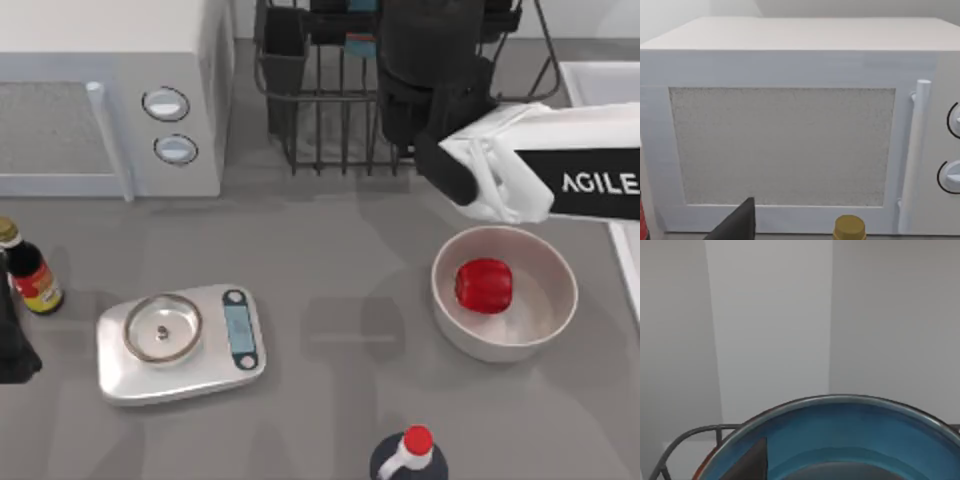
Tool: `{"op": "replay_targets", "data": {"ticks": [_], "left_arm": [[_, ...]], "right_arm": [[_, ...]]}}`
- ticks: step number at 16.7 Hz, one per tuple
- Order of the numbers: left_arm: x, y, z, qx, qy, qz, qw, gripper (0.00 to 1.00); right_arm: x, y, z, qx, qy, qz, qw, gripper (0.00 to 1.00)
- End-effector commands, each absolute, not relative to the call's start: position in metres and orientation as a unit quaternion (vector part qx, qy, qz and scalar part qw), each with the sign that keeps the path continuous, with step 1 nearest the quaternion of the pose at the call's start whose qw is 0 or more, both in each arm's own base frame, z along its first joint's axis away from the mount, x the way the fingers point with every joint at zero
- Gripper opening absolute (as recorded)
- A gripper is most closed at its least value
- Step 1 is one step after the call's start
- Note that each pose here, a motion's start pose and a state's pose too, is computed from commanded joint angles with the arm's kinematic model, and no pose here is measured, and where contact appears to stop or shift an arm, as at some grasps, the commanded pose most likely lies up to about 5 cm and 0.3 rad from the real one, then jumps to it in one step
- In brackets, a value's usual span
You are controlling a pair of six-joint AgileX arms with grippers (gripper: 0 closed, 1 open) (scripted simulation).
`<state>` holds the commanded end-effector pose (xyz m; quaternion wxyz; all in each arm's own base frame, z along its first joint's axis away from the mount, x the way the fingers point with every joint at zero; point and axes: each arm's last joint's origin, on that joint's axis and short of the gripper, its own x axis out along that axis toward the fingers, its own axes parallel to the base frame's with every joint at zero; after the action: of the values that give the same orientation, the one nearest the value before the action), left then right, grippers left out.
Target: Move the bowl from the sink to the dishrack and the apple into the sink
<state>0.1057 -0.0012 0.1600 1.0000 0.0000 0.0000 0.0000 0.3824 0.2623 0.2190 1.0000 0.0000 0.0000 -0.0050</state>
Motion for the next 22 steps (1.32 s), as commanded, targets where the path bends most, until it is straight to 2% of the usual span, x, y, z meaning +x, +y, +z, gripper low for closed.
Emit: {"op": "replay_targets", "data": {"ticks": [7, 12, 15, 18, 20, 22], "left_arm": [[0.106, -0.001, 0.16, 0.0, 0.0, 0.0, 1.0, 1.0], [0.106, -0.001, 0.16, 0.0, 0.0, 0.0, 1.0, 1.0], [0.106, -0.001, 0.16, 0.0, 0.0, 0.0, 1.0, 1.0], [0.106, -0.001, 0.16, 0.0, 0.0, 0.0, 1.0, 1.0], [0.106, -0.001, 0.16, 0.0, 0.0, 0.0, 1.0, 1.0], [0.106, -0.001, 0.16, 0.0, 0.0, 0.0, 1.0, 1.0]], "right_arm": [[0.384, 0.251, 0.224, -0.002, 0.003, -0.016, 1.0, 1.0], [0.379, 0.151, 0.241, -0.017, 0.049, -0.078, 0.996, 1.0], [0.344, 0.083, 0.227, -0.041, 0.129, -0.102, 0.986, 1.0], [0.283, 0.037, 0.199, -0.058, 0.22, -0.099, 0.969, 1.0], [0.239, 0.021, 0.191, -0.056, 0.239, -0.087, 0.966, 1.0], [0.199, 0.013, 0.192, -0.045, 0.216, -0.069, 0.973, 1.0]]}}
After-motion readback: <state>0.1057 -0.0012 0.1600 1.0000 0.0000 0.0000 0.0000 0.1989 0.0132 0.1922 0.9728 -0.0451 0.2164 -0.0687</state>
